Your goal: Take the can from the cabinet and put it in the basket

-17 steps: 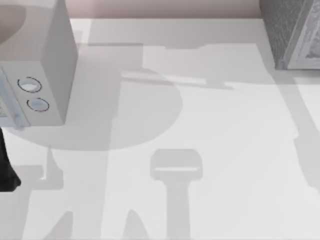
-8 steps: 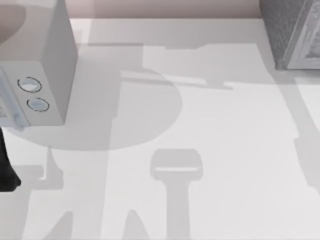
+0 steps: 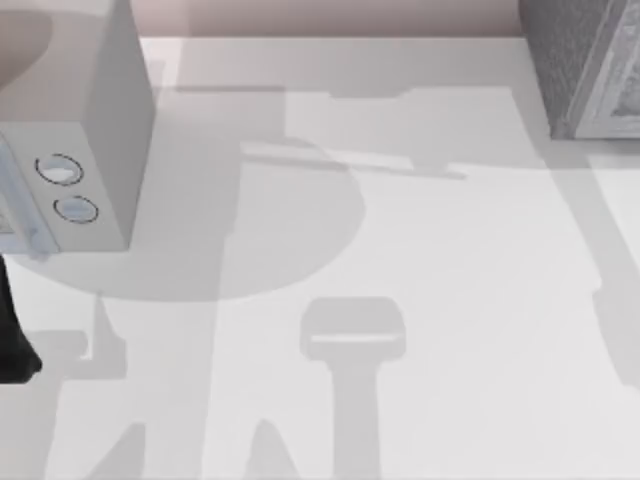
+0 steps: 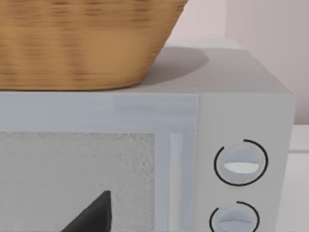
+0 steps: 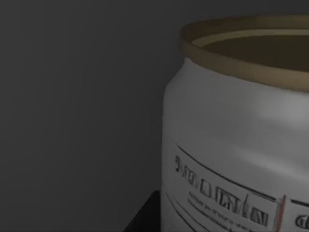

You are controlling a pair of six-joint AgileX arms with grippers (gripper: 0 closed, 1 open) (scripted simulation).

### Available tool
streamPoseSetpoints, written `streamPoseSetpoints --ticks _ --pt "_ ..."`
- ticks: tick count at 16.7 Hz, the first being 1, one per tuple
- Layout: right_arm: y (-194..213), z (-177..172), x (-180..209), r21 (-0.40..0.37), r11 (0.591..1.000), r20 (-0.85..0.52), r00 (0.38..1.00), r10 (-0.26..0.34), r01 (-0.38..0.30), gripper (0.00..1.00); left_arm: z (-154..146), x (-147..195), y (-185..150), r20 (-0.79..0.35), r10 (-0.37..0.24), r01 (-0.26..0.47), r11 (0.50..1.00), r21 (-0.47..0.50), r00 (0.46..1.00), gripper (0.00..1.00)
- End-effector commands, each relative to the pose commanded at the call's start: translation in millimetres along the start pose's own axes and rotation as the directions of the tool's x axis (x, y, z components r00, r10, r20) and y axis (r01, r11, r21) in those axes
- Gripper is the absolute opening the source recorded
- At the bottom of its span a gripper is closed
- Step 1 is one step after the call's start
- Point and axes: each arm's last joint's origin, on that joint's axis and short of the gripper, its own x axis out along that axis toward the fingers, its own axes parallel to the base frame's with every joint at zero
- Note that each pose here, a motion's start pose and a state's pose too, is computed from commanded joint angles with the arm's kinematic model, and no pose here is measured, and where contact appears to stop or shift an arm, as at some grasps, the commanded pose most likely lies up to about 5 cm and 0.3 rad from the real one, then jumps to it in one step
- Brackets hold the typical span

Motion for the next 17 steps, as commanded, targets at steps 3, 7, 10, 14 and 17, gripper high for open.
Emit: streamPoseSetpoints --ticks 3,7,10,14,17 --pt "2 26 -58 0.002 1.0 0.011 1.0 0.002 -0.002 0.0 0 0 0 0.0 0.0 0.0 1.0 0.0 1.0 1.0" --pt "-4 48 -136 0.006 1.0 0.023 1.0 0.004 -0.004 0.0 0 0 0 0.0 0.0 0.0 1.0 0.0 1.0 1.0" --pt "-5 49 -155 0.003 1.0 0.011 1.0 0.005 -0.005 0.0 0 0 0 0.0 0.0 0.0 1.0 0.0 1.0 1.0" --pt "-5 47 -153 0.003 1.0 0.007 1.0 0.002 -0.002 0.0 0 0 0 0.0 0.0 0.0 1.0 0.0 1.0 1.0" --pt "-11 45 -162 0.007 1.0 0.019 1.0 -0.003 0.003 0.0 0 0 0 0.0 0.0 0.0 1.0 0.0 1.0 1.0"
